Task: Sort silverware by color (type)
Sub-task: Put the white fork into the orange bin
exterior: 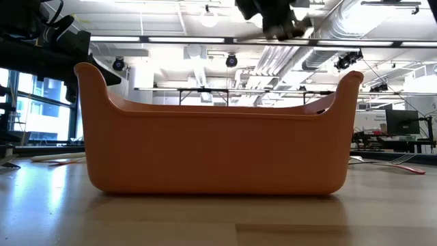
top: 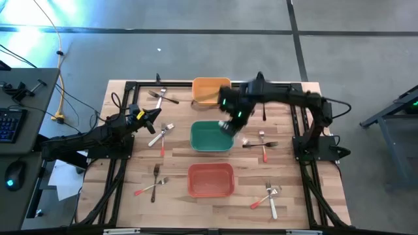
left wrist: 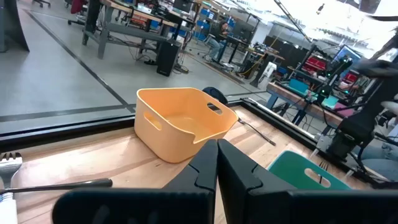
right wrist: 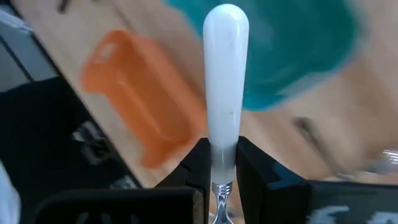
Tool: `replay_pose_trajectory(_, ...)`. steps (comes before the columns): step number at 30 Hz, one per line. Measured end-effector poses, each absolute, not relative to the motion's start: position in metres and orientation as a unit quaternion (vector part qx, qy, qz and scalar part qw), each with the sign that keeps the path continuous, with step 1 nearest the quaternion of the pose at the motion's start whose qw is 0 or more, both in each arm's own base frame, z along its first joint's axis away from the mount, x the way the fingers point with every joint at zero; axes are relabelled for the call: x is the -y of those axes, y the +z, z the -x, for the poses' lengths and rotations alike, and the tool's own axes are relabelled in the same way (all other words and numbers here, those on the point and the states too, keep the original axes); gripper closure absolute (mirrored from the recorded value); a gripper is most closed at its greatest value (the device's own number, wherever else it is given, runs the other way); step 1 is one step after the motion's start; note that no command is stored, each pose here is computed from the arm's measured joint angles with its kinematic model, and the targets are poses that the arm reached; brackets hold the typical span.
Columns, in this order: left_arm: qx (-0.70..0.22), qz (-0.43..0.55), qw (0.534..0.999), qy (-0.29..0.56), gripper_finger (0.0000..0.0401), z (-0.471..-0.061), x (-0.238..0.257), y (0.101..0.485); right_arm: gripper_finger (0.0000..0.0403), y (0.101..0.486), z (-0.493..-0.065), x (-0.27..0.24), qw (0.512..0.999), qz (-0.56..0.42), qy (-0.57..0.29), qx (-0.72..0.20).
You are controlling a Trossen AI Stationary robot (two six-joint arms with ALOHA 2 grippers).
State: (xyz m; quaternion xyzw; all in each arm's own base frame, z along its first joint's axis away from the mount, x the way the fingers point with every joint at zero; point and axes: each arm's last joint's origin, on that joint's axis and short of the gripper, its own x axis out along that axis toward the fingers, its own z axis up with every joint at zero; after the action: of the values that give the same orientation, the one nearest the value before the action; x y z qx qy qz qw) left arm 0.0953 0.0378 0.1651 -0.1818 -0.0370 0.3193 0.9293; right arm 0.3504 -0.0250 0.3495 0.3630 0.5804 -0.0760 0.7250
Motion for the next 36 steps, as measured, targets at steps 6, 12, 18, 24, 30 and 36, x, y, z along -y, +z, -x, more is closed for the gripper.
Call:
replay_pose_trajectory(6, 0.032, 0.166, 0.932, 0.320, 0.0400, -0.095, -0.038, 0.165, 0.0373, 0.335, -0.390, -0.044, 0.749, -0.398, -0.046, -0.527)
replay_pose_trajectory(12, 0.020, 0.131, 0.938, 0.321, 0.0400, -0.095, -0.038, 0.165, 0.0373, 0.292, -0.419, -0.080, 0.742, -0.385, -0.040, -0.548)
replay_pose_trajectory(18, 0.017, 0.125, 0.940, 0.317, 0.0400, -0.095, -0.038, 0.165, 0.0373, 0.240, -0.437, -0.092, 0.714, -0.364, -0.060, -0.595)
replay_pose_trajectory(24, 0.016, 0.124, 0.940, 0.317, 0.0400, -0.095, -0.038, 0.165, 0.0373, 0.207, -0.445, -0.102, 0.703, -0.336, -0.062, -0.624)
replay_pose_trajectory(30, 0.017, 0.125, 0.940, 0.317, 0.0400, -0.095, -0.038, 0.165, 0.0373, 0.185, -0.450, -0.108, 0.711, -0.293, -0.030, -0.639)
replay_pose_trajectory(36, 0.011, 0.109, 0.942, 0.317, 0.0400, -0.095, -0.038, 0.165, 0.0373, 0.183, -0.452, -0.106, 0.728, -0.255, 0.008, -0.637)
